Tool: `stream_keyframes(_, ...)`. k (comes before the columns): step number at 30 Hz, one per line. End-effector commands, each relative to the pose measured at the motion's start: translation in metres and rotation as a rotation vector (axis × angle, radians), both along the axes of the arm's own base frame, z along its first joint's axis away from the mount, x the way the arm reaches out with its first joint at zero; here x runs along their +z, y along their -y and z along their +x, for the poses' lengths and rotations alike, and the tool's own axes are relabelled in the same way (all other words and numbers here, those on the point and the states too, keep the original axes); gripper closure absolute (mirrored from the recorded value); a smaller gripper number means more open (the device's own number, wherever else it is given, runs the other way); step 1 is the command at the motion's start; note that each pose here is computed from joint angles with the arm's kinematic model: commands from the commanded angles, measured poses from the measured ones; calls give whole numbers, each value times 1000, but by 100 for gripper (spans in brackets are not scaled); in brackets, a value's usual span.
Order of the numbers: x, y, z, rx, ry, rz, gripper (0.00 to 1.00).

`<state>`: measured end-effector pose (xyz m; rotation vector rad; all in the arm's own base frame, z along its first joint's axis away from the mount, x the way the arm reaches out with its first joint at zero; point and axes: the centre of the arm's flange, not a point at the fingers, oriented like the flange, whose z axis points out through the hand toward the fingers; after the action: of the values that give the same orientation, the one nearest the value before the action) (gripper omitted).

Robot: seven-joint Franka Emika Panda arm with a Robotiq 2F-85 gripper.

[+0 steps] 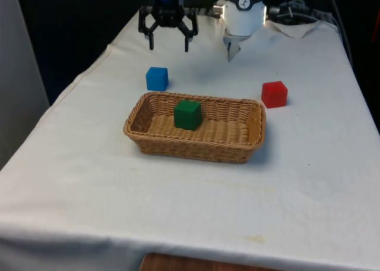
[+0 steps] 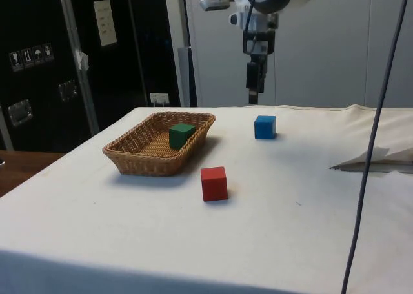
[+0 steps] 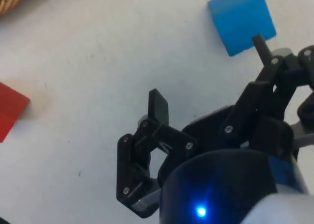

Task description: Pick up exactly two blocks and place them into the basket.

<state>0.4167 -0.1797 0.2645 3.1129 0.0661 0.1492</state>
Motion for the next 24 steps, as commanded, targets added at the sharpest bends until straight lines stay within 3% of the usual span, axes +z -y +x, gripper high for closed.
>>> stream_keyframes(1,0,3,-5,2,7,22,0)
stream_keyframes(4,-4,8,-9,-1,1,29,0)
stream_keyframes(5,-4,9,-7,-3,-4,14,0)
stream_keyframes(6,-6,10,-11,-1,-1,32,0)
stream_keyframes(10,-10,16,-15,-5,-6,32,0)
stream_keyframes(22,-16,26,-14,-16,-39,-7,0)
stream_keyframes(24,-24,21,-19,-14,-40,-3,0)
